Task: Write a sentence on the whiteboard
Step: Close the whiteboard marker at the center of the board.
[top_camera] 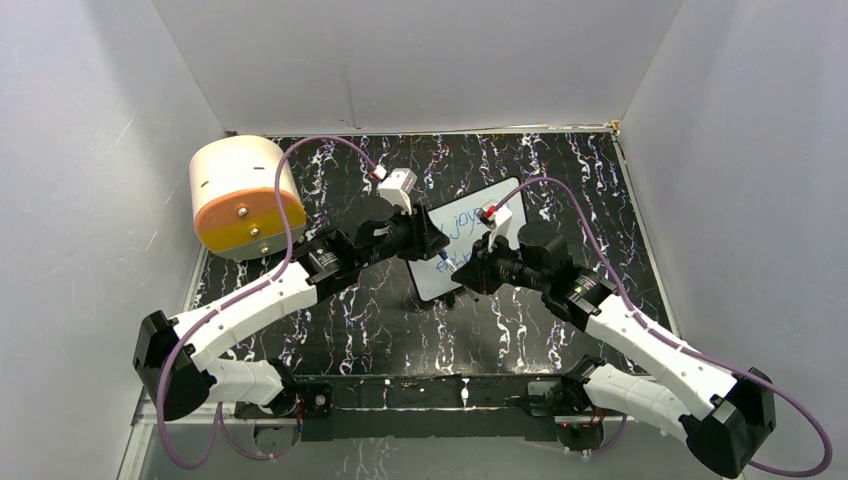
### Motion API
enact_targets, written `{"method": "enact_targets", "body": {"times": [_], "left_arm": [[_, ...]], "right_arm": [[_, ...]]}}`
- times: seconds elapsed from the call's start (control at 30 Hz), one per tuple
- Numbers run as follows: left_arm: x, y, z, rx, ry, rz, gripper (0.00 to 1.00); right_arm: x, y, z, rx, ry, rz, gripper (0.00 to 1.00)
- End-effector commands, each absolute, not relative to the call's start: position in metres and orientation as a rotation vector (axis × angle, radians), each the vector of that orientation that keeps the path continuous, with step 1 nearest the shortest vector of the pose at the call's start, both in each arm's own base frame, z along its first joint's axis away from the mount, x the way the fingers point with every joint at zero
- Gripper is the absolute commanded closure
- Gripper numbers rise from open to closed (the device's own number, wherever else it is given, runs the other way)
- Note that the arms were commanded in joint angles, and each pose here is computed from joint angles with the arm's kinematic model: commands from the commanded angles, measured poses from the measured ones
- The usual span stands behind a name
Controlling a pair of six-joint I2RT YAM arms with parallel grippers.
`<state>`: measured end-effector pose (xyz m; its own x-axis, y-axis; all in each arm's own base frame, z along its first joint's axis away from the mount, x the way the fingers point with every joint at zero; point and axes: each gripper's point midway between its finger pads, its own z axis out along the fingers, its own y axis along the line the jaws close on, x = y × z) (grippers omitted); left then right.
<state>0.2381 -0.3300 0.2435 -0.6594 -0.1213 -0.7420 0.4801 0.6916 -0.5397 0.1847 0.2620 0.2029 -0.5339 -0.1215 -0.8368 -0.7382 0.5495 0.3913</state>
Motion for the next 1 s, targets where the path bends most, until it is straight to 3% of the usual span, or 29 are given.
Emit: {"method": "enact_targets", "body": {"times": [0.0, 0.23, 0.4, 0.73, 0.97], "left_arm": [[0.175, -0.347, 0.219, 0.406, 2.266, -1.167, 0.67], [0.17, -0.35, 0.208, 0.419, 2.295, -1.176, 0.67], [0.175, -0.349, 0.223, 0.44, 2.245, -1.154, 0.66], [0.244, -0.284, 0.288, 0.347, 2.038, -0.774, 0.5], [0.282, -0.231, 0.303, 0.243, 1.982, -0.583, 0.4]], "right_arm": [[0.228, 0.265, 0.318, -0.523, 1.56, 0.939, 1.0], [0.219, 0.265, 0.344, -0.562, 1.424, 0.967, 1.0], [0.22, 0.269, 0.327, -0.615, 1.501, 0.946, 1.0], [0.223, 0.247, 0.254, -0.622, 1.802, 0.783, 1.0], [0.237, 0.204, 0.228, -0.48, 1.941, 0.532, 1.0]]}}
